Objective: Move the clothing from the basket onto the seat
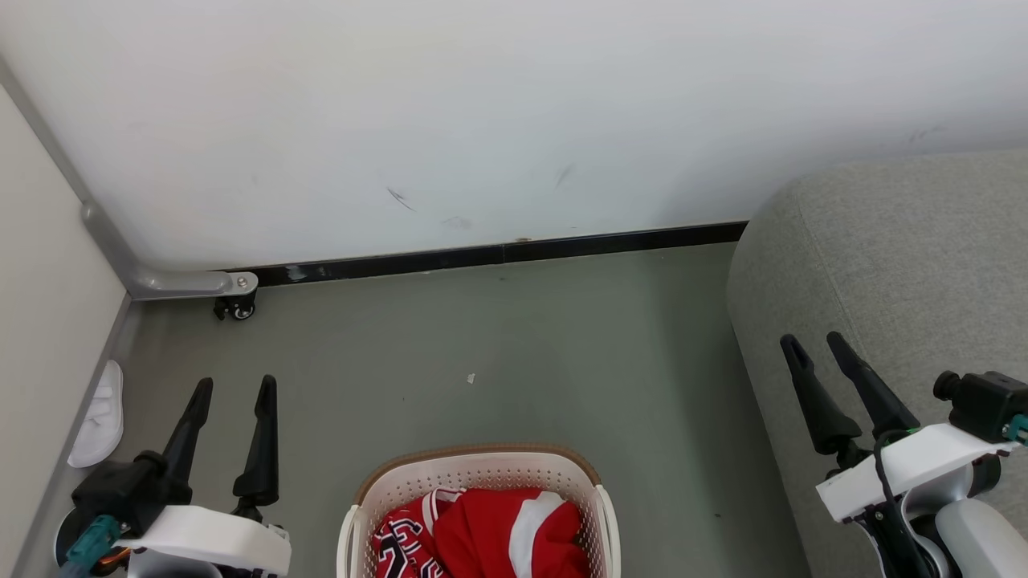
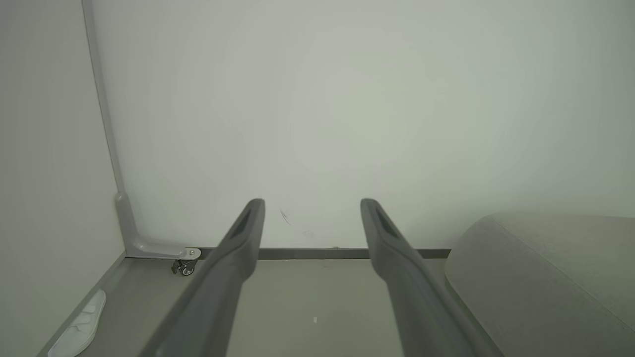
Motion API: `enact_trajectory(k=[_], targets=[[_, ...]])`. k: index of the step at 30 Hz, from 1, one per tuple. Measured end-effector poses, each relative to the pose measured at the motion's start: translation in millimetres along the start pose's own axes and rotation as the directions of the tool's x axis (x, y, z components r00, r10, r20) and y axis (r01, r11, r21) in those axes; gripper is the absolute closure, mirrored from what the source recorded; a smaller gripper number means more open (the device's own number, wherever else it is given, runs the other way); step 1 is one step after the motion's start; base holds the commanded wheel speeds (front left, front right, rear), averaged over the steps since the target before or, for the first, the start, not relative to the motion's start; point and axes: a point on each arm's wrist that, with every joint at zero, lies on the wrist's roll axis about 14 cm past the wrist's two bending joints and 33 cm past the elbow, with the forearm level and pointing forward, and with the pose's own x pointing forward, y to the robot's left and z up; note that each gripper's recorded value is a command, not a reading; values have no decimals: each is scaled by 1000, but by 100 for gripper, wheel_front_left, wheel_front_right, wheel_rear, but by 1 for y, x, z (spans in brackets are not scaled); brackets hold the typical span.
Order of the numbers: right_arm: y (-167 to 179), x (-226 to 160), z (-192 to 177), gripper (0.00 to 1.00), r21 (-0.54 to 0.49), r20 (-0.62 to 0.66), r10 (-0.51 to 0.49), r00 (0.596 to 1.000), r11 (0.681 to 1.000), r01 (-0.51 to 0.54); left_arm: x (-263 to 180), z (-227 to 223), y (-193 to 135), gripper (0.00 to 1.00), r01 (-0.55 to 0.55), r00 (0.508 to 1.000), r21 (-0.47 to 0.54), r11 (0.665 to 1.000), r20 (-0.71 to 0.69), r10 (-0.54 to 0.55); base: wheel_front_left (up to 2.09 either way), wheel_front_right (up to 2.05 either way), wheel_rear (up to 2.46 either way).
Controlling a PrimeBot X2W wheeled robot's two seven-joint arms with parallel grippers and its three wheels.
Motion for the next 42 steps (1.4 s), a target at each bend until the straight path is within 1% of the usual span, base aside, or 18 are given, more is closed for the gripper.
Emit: enact_trajectory(k=[4,8,12,17,25,42], targets=[[3,1,3,0,-67,15,18,1000,998,-17,2,6,-5,0,9,999,81,997,30,-12,0,0,0],[2,2,4,0,-109,25,14,1000,994,-11,5,11,-11,0,22,998,123,992,52,-28,0,0,0],[-5,1,5,0,-146,25,-4,1000,989,8,5,9,-11,0,16,999,126,992,47,-22,0,0,0],[-6,2,2,0,-135,26,-20,999,991,23,5,6,-9,0,3,999,120,993,42,-8,0,0,0],[-6,3,1,0,-146,30,-30,999,989,34,5,4,-8,0,-7,999,113,994,40,3,0,0,0],[-1,5,-3,0,-149,26,-27,999,988,30,4,7,-3,0,-43,998,96,994,56,38,0,0,0]])
